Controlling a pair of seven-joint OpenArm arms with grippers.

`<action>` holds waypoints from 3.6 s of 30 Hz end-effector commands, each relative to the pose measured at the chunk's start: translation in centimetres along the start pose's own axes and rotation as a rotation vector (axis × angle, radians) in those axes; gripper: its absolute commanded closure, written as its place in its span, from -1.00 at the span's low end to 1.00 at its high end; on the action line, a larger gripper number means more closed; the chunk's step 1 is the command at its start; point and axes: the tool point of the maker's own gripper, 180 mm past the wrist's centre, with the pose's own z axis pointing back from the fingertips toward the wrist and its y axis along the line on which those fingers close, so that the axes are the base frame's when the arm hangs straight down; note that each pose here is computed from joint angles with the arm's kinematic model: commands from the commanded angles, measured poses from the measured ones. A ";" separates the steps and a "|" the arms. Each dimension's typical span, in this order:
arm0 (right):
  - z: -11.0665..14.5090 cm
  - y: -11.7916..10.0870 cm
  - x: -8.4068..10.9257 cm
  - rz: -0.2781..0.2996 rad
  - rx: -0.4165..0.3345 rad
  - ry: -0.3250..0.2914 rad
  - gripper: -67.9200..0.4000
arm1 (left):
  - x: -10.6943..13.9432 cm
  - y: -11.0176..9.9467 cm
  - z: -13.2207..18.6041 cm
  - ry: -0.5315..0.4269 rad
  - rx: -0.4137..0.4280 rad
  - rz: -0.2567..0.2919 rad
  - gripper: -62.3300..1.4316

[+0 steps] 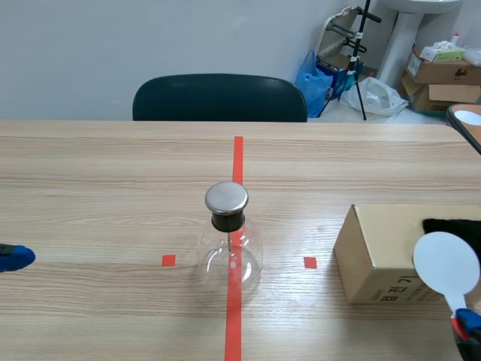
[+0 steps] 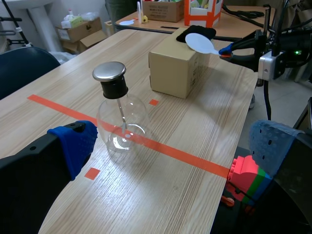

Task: Do the electroscope experiment

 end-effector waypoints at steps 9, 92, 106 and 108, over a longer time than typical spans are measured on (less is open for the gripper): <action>-0.3 -2.4 0.3 0.061 -0.075 -0.035 0.94 | 0.7 -0.1 -0.2 -0.031 0.002 0.009 -1.00; 0.3 -3.0 -5.3 0.062 -0.090 0.264 0.94 | 0.5 -0.3 -0.2 -0.022 -0.004 0.027 -1.00; 0.0 -3.1 -5.0 0.068 -0.095 0.246 0.94 | 0.9 -0.2 -0.2 -0.044 -0.003 0.027 -1.00; -0.5 -2.9 -2.5 0.074 -0.091 0.101 0.94 | 0.9 -0.2 -0.2 -0.044 -0.003 0.027 -1.00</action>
